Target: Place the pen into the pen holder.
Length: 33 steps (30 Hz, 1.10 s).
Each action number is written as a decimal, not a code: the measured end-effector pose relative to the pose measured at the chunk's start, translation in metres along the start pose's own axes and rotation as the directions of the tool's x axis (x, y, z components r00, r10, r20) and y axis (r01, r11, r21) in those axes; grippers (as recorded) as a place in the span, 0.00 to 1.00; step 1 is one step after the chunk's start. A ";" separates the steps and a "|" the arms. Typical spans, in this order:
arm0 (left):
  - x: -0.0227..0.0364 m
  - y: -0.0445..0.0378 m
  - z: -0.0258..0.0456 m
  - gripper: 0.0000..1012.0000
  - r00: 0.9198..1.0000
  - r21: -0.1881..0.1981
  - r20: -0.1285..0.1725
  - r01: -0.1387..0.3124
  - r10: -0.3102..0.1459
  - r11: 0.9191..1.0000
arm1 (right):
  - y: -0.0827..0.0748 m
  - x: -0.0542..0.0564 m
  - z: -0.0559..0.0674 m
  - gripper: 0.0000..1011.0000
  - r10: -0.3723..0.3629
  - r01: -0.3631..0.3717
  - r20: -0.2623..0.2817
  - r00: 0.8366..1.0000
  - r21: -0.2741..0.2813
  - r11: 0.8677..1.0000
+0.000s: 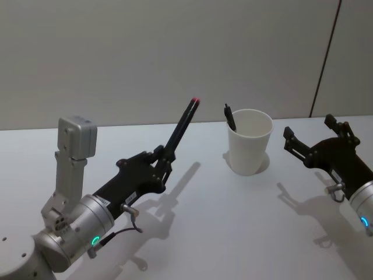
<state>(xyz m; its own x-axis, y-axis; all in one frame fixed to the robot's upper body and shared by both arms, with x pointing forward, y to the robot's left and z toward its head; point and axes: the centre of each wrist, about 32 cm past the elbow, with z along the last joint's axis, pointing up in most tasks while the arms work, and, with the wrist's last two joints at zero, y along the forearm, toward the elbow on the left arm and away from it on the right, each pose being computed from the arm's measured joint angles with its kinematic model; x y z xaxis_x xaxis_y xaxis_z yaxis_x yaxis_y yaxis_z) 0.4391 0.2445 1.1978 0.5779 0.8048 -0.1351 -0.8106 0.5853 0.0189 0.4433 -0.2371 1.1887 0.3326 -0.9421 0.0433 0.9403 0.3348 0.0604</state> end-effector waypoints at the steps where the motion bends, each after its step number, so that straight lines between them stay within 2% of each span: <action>1: 0.0004 -0.0009 0.0000 0.19 1.000 -0.008 0.003 0.011 -0.011 1.000 | 0.000 0.000 0.000 0.99 0.000 0.000 0.000 1.000 0.000 1.000; 5: 0.0018 -0.0067 0.0000 0.19 0.997 -0.050 0.028 0.080 -0.079 0.996 | 0.000 0.000 0.000 0.99 0.000 0.000 0.000 1.000 0.000 1.000; 6: 0.0018 -0.0067 0.0000 0.19 0.997 -0.050 0.028 0.080 -0.079 0.996 | 0.000 0.000 0.000 0.99 0.000 0.000 0.000 1.000 0.000 1.000; 8: 0.0019 -0.0111 -0.0002 0.19 0.992 -0.067 0.044 0.118 -0.115 0.991 | 0.000 0.000 0.000 0.99 0.000 0.000 0.000 1.000 0.000 1.000; 9: 0.0019 -0.0111 -0.0002 0.19 0.992 -0.067 0.044 0.118 -0.115 0.991 | 0.000 0.000 0.000 0.99 0.000 0.000 0.000 1.000 0.000 1.000; 11: 0.0020 -0.0162 -0.0001 0.19 0.986 -0.079 0.067 0.160 -0.155 0.984 | 0.000 0.000 0.000 0.99 0.000 0.000 0.000 1.000 0.000 1.000; 17: 0.0014 -0.0236 -0.0006 0.18 0.973 -0.089 0.103 0.218 -0.209 0.972 | 0.000 0.000 0.000 0.99 0.000 0.000 0.000 1.000 0.000 1.000; 18: 0.0010 -0.0262 -0.0009 0.19 0.967 -0.090 0.117 0.238 -0.227 0.967 | 0.000 0.000 0.000 0.99 0.000 0.000 0.000 1.000 0.000 1.000; 20: 0.0006 -0.0282 -0.0012 0.19 0.962 -0.090 0.127 0.252 -0.240 0.964 | 0.000 0.000 0.000 0.99 0.000 0.000 0.000 1.000 0.000 1.000; 23: -0.0004 -0.0327 -0.0021 0.19 0.950 -0.087 0.157 0.287 -0.271 0.954 | 0.000 0.000 0.000 0.99 0.000 0.000 0.000 1.000 0.000 1.000; 33: -0.0036 -0.0413 -0.0054 0.19 0.925 -0.081 0.206 0.342 -0.320 0.936 | 0.000 0.000 0.000 0.99 0.000 0.000 0.000 1.000 0.000 1.000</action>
<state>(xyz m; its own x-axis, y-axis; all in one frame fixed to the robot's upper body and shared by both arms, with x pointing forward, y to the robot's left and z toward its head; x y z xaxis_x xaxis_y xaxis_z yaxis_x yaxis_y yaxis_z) 0.4700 0.2169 1.1922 0.8131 0.5775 0.0730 -0.5692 0.8151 -0.1083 0.4433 -0.2371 1.1887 0.3327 -0.9420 0.0433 0.9403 0.3348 0.0604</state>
